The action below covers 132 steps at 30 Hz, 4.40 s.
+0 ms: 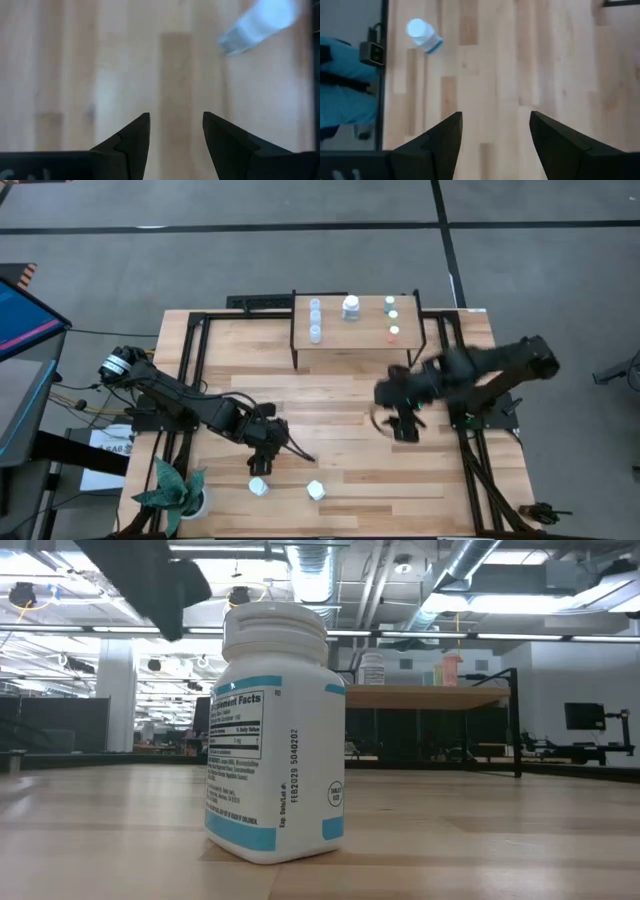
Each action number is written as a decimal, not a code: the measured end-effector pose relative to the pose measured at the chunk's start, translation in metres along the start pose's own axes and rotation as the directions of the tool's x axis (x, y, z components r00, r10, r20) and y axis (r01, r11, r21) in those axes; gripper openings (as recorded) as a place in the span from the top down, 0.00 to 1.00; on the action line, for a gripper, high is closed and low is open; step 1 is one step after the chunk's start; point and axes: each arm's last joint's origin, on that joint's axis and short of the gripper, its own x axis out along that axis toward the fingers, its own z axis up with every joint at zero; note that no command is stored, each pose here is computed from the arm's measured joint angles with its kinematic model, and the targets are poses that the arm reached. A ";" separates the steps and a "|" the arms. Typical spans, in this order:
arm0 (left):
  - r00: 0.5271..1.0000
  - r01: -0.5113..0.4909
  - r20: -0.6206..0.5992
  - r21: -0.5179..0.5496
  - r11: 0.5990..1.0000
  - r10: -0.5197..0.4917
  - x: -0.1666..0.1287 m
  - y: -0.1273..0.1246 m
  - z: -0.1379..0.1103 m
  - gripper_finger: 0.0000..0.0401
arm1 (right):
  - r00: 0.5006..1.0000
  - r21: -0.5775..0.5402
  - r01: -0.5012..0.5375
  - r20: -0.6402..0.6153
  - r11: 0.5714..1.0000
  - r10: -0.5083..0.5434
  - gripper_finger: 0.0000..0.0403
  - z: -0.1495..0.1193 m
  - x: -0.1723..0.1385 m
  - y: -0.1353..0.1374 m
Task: Pick and place medicine bottles onto shelf by color
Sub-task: Put the right white big pill bottle on the shelf
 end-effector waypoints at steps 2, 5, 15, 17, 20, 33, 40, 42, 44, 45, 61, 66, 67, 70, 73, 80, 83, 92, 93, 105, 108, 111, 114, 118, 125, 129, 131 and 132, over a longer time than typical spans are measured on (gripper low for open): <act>0.998 0.039 0.040 0.035 0.999 -0.040 0.003 -0.007 0.004 0.58 | 0.999 0.007 -0.013 0.037 1.000 0.013 0.37 -0.013 0.011 0.018; 0.993 0.063 0.090 0.147 0.987 -0.076 0.006 -0.020 0.006 0.58 | 0.997 -0.008 -0.047 0.067 0.999 0.048 0.37 -0.031 0.029 0.045; 0.977 0.094 0.149 0.326 0.941 -0.149 0.048 -0.047 0.015 0.58 | 0.993 0.005 0.024 0.115 1.000 -0.025 0.37 -0.073 0.060 0.106; 0.979 0.099 0.132 0.343 0.934 -0.152 0.056 -0.048 0.014 0.58 | 0.992 0.023 0.038 0.120 0.999 -0.040 0.37 -0.078 0.064 0.113; 0.982 0.127 0.082 0.367 0.922 -0.168 0.073 -0.050 0.012 0.58 | 0.991 0.036 0.032 0.130 0.999 -0.037 0.37 -0.084 0.067 0.123; 0.975 0.128 0.117 0.400 0.907 -0.190 0.095 -0.056 0.016 0.53 | 0.989 0.101 0.047 0.135 0.994 -0.060 0.37 -0.079 0.091 0.131; 0.971 0.109 0.155 0.400 0.910 -0.184 0.110 -0.060 0.018 0.43 | 0.993 0.078 0.098 0.051 0.992 -0.102 0.37 -0.080 0.120 0.133; 0.973 0.105 0.144 0.410 0.906 -0.178 0.113 -0.059 0.016 0.41 | 0.994 0.073 0.102 0.040 0.992 -0.105 0.37 -0.081 0.123 0.133; 0.968 0.106 0.165 0.419 0.902 -0.191 0.119 -0.061 0.019 0.40 | 0.993 0.076 0.105 0.038 0.992 -0.108 0.37 -0.081 0.126 0.135; 0.970 0.101 0.161 0.424 0.900 -0.185 0.120 -0.061 0.018 0.39 | 0.993 0.076 0.109 0.035 0.991 -0.112 0.37 -0.082 0.127 0.134; 0.940 0.058 0.287 0.393 0.918 -0.183 0.123 -0.063 0.029 0.38 | 0.995 0.096 0.064 0.072 0.993 -0.071 0.37 -0.078 0.126 0.139; 0.887 -0.076 0.461 0.212 0.974 -0.031 0.119 -0.059 0.042 0.38 | 0.995 0.100 0.058 0.078 0.993 -0.066 0.37 -0.078 0.126 0.139; 0.870 -0.118 0.492 0.160 0.980 0.024 0.118 -0.056 0.044 0.38 | 0.995 0.101 0.057 0.079 0.993 -0.065 0.37 -0.078 0.126 0.139; 0.847 -0.191 0.519 0.102 0.976 0.112 0.118 -0.048 0.048 0.38 | 0.995 0.102 0.056 0.081 0.993 -0.064 0.37 -0.077 0.126 0.139; 0.863 -0.170 0.497 0.117 0.978 0.091 0.120 -0.045 0.048 0.38 | 0.995 0.104 0.053 0.084 0.993 -0.061 0.37 -0.077 0.126 0.140; 0.894 -0.015 0.446 0.104 0.994 -0.033 0.117 -0.050 0.045 0.38 | 0.997 0.135 0.030 0.060 0.990 -0.038 0.37 -0.078 0.126 0.140; 0.901 0.112 0.407 0.125 0.986 -0.153 0.115 -0.057 0.043 0.38 | 0.999 0.169 0.004 0.032 0.986 -0.009 0.37 -0.080 0.127 0.142; 0.913 0.097 0.384 0.127 0.987 -0.140 0.118 -0.071 0.032 0.38 | 0.994 0.135 0.102 -0.055 0.986 -0.096 0.37 -0.091 0.177 0.149; 0.913 0.091 0.385 0.125 0.988 -0.133 0.118 -0.071 0.032 0.38 | 0.993 0.129 0.106 -0.057 0.986 -0.100 0.37 -0.092 0.182 0.151; 0.908 0.119 0.389 0.117 0.986 -0.155 0.133 -0.077 0.029 0.38 | 0.984 0.112 0.159 -0.102 0.981 -0.148 0.37 -0.100 0.222 0.152; 0.893 0.132 0.416 0.119 0.984 -0.170 0.137 -0.080 0.030 0.38 | 0.989 0.105 0.131 -0.076 0.986 -0.123 0.37 -0.096 0.223 0.154; 0.891 0.134 0.422 0.111 0.985 -0.169 0.137 -0.080 0.030 0.38 | 0.995 0.093 0.097 -0.045 0.991 -0.093 0.37 -0.093 0.224 0.156; 0.892 0.119 0.427 0.100 0.988 -0.151 0.138 -0.079 0.030 0.38 | 0.995 0.090 0.096 -0.040 0.991 -0.093 0.37 -0.090 0.225 0.154; 0.894 0.112 0.424 0.105 0.988 -0.146 0.138 -0.079 0.030 0.38 | 0.995 0.093 0.100 -0.035 0.991 -0.097 0.37 -0.085 0.227 0.149; 0.901 0.106 0.411 0.100 0.989 -0.139 0.139 -0.078 0.029 0.38 | 0.996 0.070 0.063 -0.068 0.996 -0.059 0.37 -0.077 0.230 0.141; 0.902 0.105 0.409 0.100 0.989 -0.137 0.139 -0.078 0.029 0.38 | 0.997 0.015 0.021 -0.078 1.000 -0.019 0.37 -0.074 0.231 0.140; 0.903 0.103 0.409 0.100 0.990 -0.136 0.139 -0.078 0.028 0.38 | 0.997 -0.005 0.019 -0.079 1.000 -0.019 0.37 -0.073 0.231 0.140; 0.903 0.103 0.408 0.100 0.990 -0.135 0.139 -0.078 0.028 0.38 | 0.997 -0.015 0.018 -0.079 1.000 -0.020 0.37 -0.073 0.232 0.139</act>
